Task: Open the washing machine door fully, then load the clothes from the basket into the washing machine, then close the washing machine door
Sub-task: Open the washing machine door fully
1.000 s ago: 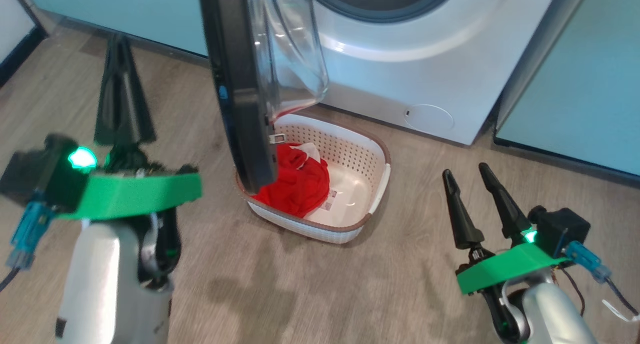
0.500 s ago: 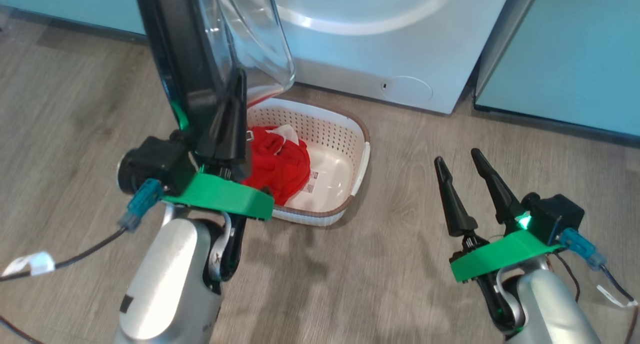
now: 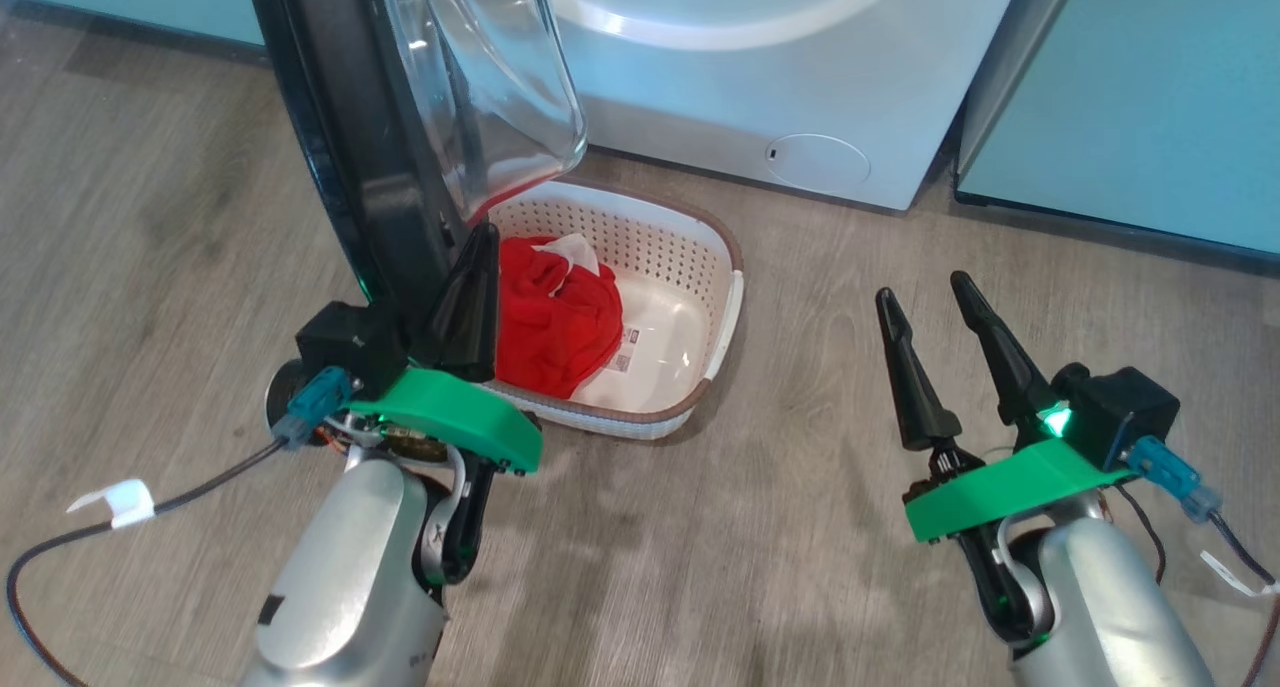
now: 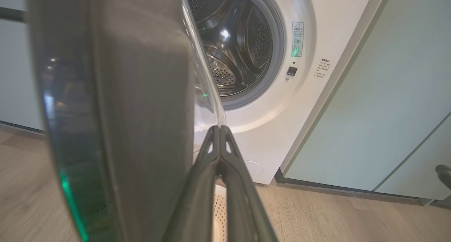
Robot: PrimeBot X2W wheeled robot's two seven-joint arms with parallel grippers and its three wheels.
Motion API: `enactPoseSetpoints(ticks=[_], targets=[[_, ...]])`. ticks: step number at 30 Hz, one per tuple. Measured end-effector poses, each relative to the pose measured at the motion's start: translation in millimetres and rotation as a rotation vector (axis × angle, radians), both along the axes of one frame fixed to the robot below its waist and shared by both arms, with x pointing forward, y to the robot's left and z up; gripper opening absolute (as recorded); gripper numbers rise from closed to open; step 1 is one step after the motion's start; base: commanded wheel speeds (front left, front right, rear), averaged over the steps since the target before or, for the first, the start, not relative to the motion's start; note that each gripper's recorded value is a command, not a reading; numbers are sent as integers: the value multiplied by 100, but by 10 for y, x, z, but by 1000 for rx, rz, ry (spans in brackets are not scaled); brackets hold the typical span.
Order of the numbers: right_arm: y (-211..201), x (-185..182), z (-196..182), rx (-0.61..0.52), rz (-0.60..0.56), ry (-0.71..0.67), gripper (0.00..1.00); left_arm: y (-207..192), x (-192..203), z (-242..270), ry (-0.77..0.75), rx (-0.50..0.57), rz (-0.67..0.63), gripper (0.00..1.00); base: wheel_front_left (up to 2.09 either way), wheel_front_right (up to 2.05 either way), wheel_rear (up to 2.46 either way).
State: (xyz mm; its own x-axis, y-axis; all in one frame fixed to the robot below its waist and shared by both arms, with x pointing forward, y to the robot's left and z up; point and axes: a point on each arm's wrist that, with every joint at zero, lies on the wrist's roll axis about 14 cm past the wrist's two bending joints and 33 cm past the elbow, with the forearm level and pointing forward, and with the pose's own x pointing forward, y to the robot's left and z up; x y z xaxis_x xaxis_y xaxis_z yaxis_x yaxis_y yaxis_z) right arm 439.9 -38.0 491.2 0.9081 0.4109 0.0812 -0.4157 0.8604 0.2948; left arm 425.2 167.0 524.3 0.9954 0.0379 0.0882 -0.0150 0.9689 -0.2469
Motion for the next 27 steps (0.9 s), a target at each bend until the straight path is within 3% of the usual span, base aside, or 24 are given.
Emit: enactPoseSetpoints(ticks=[9, 27], targets=[[162, 3, -8, -2, 43, -1, 100, 265, -84, -63, 25, -11, 79, 0, 0, 0, 0], [468, 121, -358, -23, 126, 59, 100, 1373, -255, -353, 113, 61, 376, 0, 0, 0, 0]])
